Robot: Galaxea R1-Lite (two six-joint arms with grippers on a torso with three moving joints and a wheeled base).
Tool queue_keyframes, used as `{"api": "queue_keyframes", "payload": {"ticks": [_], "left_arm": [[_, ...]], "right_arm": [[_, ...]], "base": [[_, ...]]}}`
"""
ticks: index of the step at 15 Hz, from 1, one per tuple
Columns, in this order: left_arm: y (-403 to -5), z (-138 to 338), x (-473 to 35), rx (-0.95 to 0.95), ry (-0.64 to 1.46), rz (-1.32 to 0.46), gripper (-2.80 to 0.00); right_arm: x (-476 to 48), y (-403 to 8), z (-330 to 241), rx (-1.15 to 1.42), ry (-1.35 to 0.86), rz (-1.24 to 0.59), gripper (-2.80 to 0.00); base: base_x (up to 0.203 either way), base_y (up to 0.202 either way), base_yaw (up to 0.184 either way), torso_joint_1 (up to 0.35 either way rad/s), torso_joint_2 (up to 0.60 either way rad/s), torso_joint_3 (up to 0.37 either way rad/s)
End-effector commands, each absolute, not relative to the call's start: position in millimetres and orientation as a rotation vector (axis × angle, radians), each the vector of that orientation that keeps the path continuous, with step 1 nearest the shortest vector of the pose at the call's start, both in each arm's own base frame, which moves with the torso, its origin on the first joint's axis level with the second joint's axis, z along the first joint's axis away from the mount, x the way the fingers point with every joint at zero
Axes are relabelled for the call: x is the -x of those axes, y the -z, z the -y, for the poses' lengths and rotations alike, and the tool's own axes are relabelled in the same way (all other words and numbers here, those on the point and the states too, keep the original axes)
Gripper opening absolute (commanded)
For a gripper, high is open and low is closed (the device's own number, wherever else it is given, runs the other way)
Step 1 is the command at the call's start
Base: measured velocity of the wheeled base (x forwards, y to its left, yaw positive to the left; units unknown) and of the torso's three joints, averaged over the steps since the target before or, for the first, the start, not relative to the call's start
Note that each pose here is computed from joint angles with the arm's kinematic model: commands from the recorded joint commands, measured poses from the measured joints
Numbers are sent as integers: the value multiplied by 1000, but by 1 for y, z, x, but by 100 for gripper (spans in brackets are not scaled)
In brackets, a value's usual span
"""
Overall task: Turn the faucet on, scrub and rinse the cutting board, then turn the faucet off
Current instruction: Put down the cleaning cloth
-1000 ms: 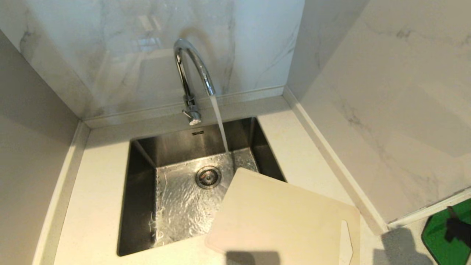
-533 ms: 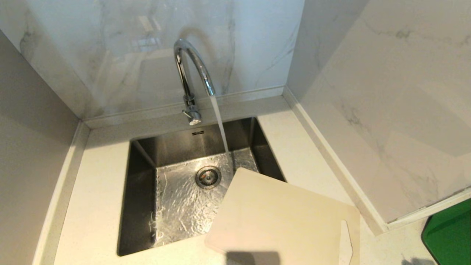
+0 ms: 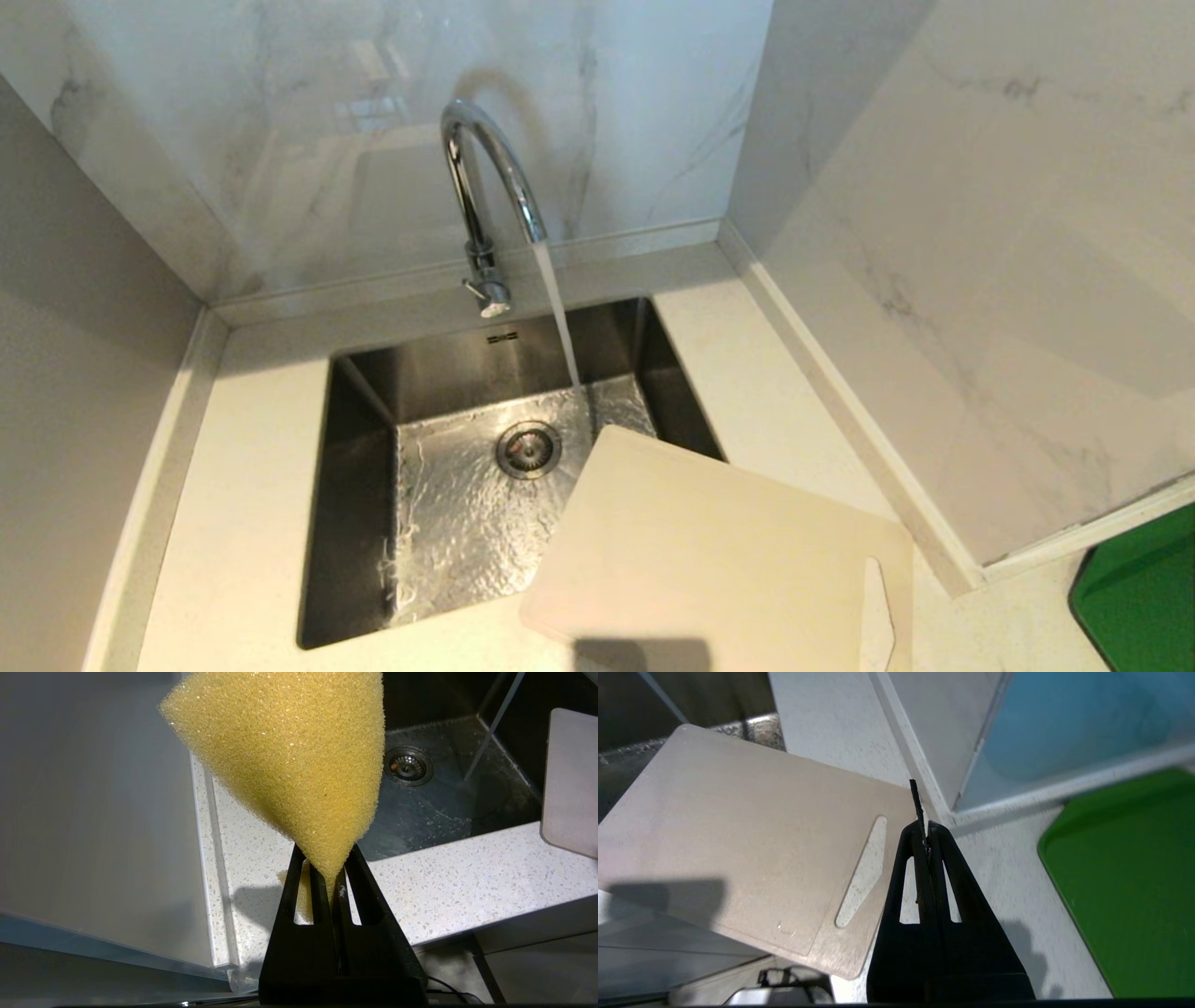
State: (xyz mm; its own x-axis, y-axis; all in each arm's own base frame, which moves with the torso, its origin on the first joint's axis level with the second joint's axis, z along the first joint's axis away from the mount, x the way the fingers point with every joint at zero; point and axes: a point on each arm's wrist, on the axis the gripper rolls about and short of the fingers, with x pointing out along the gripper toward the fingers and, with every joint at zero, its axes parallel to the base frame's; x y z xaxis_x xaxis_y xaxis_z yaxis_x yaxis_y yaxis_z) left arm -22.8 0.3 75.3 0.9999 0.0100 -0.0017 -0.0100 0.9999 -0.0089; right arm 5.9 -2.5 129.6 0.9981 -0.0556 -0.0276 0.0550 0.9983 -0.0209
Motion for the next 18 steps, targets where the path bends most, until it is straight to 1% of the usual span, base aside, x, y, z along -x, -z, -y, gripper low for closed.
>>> {"api": "queue_keyframes", "payload": {"ticks": [1, 8, 10, 11, 13, 15, 18], "left_arm": [[-75, 0, 23, 9, -11, -5, -280], [-75, 0, 23, 9, -11, -5, -280], [-75, 0, 23, 9, -11, -5, -280], [-75, 0, 23, 9, -11, -5, -280], [-75, 0, 23, 9, -11, -4, -280], [-75, 0, 23, 9, -11, -5, -280], [-75, 0, 23, 9, -11, -5, -280]], "right_arm": [[-6, -117, 2, 39, 68, 30, -280], [1, -106, 1, 15, 61, 27, -280], [4, -96, 0, 19, 42, -36, -280], [7, -93, 0, 21, 40, -36, -280], [10, -83, 0, 30, 34, -111, -280], [11, -80, 0, 8, 33, -122, -280], [16, -77, 0, 7, 23, -84, -280]], "base": [[0, 0, 0, 0, 0, 0], [0, 0, 0, 0, 0, 0], [0, 0, 0, 0, 0, 0], [0, 0, 0, 0, 0, 0], [0, 0, 0, 0, 0, 0], [0, 0, 0, 0, 0, 0], [0, 0, 0, 0, 0, 0]]}}
